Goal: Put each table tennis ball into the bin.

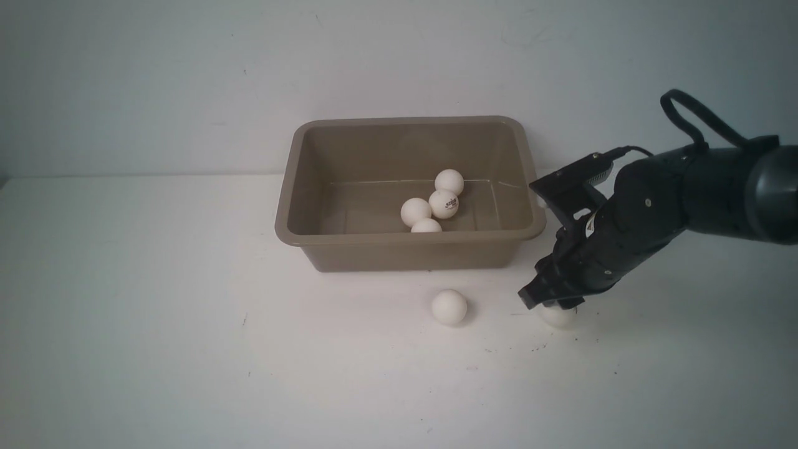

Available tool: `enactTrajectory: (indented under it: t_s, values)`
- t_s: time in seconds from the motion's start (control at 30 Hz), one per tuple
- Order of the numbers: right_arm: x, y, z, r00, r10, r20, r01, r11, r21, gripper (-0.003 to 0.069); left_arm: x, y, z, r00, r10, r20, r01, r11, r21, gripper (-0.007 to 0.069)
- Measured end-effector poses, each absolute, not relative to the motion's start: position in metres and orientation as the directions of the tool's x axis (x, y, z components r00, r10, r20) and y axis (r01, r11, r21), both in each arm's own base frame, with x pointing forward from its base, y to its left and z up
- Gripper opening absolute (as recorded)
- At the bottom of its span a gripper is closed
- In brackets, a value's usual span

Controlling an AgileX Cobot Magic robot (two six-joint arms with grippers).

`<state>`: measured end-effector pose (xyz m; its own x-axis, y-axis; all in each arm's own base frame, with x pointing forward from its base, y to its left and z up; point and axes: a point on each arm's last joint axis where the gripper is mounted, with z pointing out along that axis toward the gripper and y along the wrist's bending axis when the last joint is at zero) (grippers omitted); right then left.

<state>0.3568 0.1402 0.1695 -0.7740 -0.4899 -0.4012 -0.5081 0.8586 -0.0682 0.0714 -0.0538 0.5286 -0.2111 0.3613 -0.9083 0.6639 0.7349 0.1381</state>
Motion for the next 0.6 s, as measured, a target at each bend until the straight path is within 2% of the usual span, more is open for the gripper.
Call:
enactTrajectory:
  t_s: [0.23,0.6]
  values:
    - [0.3556,0.1397,0.1697,-0.78,-0.493,-0.386,-0.51,0.858,-0.066,0.0238,0.0714,-0.0538,0.5286,-0.211,0.361,-0.908,0.664,0.735,0.138,0.0363]
    - [0.3513,0.1381,0.1667,-0.788,-0.515,-0.337,-0.527,0.847,-0.062,0.0356,0.0714,-0.0538,0.5286,-0.211,0.361,-0.908,0.664,0.735,0.138,0.0363]
